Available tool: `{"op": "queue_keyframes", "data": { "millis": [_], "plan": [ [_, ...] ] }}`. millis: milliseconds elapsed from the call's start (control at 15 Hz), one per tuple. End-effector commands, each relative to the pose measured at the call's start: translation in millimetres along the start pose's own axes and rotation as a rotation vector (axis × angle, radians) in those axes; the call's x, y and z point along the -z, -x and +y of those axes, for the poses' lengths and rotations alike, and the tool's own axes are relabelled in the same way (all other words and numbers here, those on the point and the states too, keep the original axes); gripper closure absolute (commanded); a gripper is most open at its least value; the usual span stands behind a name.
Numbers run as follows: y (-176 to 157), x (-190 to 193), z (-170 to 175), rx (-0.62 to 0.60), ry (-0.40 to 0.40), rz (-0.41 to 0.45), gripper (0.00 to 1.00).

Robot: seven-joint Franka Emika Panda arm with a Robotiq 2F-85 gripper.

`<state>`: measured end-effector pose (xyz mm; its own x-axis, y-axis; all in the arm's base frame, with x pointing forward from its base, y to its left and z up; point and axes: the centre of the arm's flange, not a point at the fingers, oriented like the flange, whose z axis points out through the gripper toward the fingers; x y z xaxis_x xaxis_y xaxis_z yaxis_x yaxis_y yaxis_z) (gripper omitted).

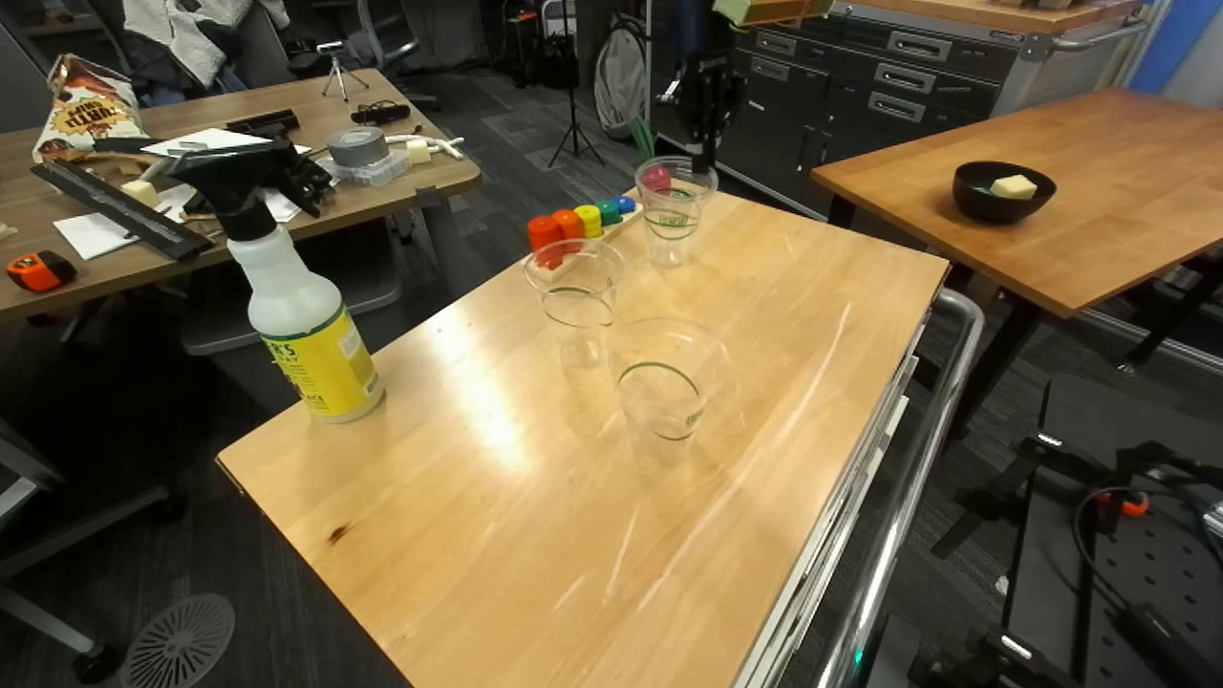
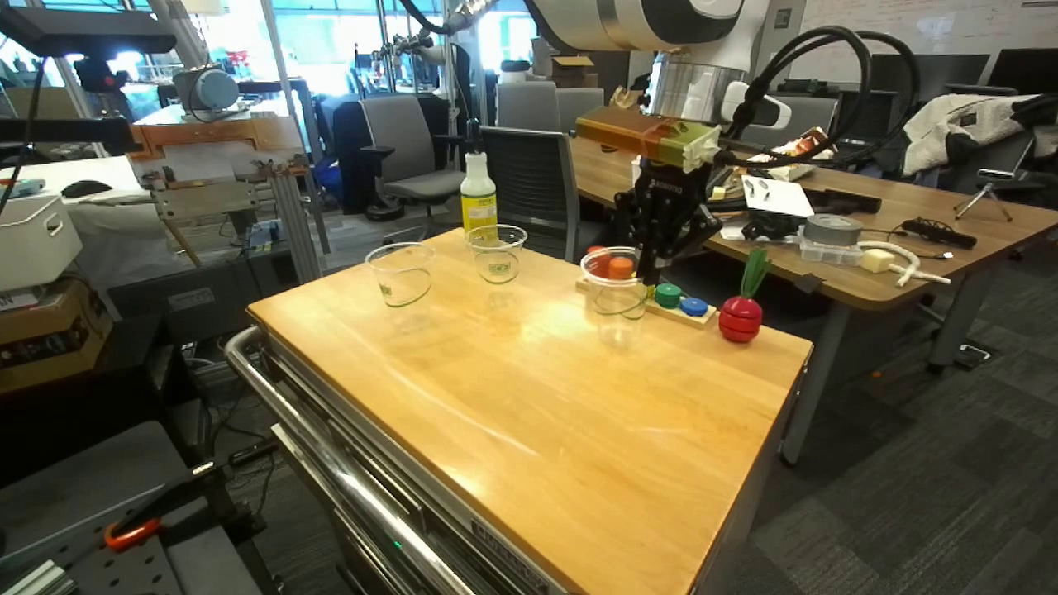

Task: Pick up all the cups on the table and stack them up together.

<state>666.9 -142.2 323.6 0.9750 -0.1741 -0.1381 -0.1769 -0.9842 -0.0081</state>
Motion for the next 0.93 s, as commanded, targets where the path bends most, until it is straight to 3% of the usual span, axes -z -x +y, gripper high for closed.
{"op": "queue_keyframes", "data": {
  "millis": [0, 400, 867],
  "plan": [
    [1.6, 14.6, 11.9, -0.049, -0.030, -0.008, 0.97],
    [31.7, 66.4, 9.1, -0.067, -0.010, -0.102, 0.98],
    [61.5, 127.1, -78.5, 0.113, -0.053, -0.133, 0.98]
  ]
}}
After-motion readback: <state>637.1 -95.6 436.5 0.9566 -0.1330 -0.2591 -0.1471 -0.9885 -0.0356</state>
